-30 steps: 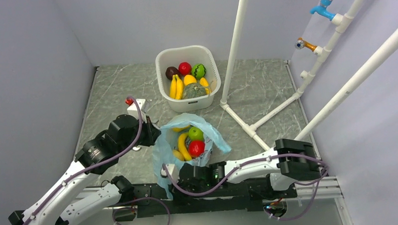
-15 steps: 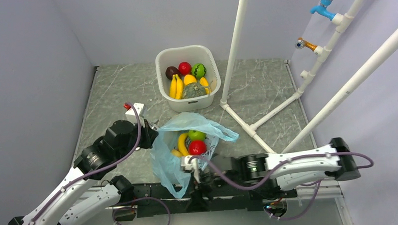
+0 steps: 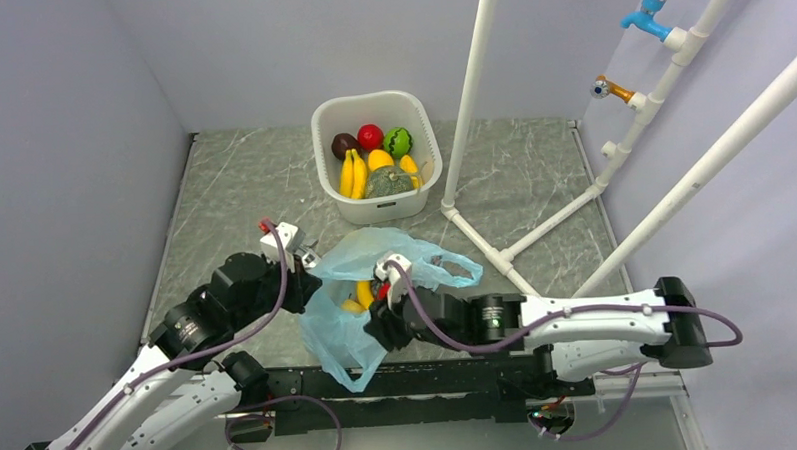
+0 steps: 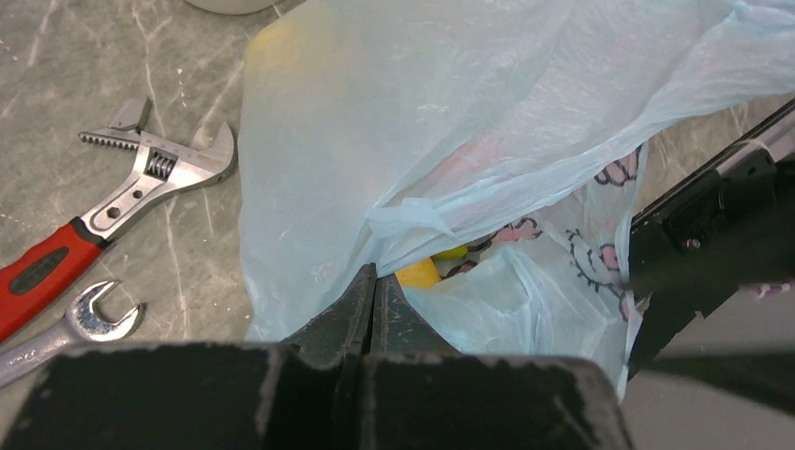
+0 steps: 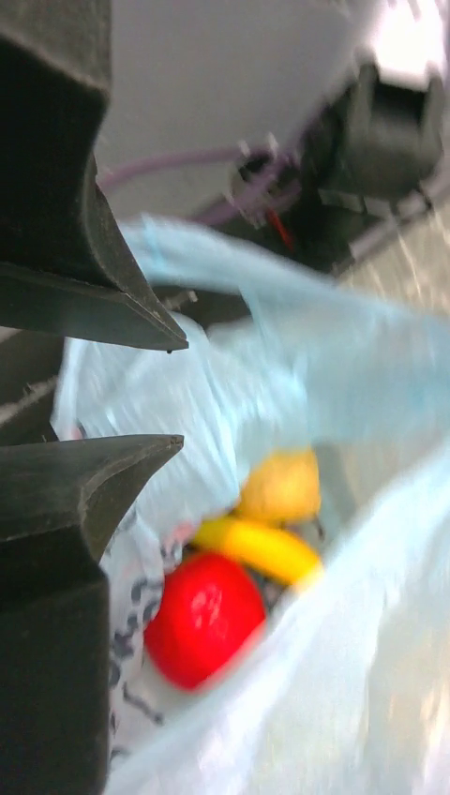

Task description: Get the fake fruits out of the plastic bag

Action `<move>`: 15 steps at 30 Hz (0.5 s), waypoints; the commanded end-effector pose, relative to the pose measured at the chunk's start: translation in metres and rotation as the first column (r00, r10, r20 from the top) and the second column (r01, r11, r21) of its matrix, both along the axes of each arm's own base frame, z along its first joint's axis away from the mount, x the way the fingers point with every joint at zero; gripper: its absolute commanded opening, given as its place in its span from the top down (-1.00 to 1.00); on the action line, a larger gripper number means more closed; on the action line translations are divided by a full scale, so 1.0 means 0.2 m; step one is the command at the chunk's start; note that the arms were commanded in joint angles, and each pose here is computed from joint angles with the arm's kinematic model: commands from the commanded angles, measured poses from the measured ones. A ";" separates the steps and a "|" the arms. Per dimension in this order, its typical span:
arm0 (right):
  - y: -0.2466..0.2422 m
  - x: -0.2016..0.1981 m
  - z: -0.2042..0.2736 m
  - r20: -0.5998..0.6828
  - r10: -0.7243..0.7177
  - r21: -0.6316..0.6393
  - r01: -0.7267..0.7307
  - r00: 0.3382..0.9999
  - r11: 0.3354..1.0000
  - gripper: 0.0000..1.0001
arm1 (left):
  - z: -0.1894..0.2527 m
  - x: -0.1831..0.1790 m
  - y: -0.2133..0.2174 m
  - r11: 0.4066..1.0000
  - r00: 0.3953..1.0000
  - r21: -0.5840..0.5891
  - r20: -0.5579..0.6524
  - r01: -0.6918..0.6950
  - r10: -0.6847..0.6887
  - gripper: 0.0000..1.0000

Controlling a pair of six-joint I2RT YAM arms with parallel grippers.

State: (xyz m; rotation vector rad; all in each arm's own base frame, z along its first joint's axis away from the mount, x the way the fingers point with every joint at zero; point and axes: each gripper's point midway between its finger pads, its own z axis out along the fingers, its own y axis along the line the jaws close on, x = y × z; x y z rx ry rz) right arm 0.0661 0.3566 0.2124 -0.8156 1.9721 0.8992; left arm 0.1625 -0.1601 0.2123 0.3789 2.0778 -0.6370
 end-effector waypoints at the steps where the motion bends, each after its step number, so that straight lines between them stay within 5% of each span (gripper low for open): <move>1: -0.05 0.29 -0.10 -0.024 -0.245 -0.022 0.245 0.969 0.969 0.17 | 0.03 -0.01 -0.02 0.998 0.995 -0.004 0.075 0.066 -0.065 1.00; 10: -0.12 0.47 -0.44 0.063 -0.457 -0.173 0.461 0.887 0.871 0.29 | 0.16 0.03 0.05 0.999 0.976 -0.054 0.218 0.008 0.004 1.00; 15: -0.22 0.52 -0.58 0.124 -0.516 -0.267 0.529 0.848 0.805 -0.04 | 0.17 0.03 0.08 0.998 0.970 -0.067 0.242 -0.014 0.030 1.00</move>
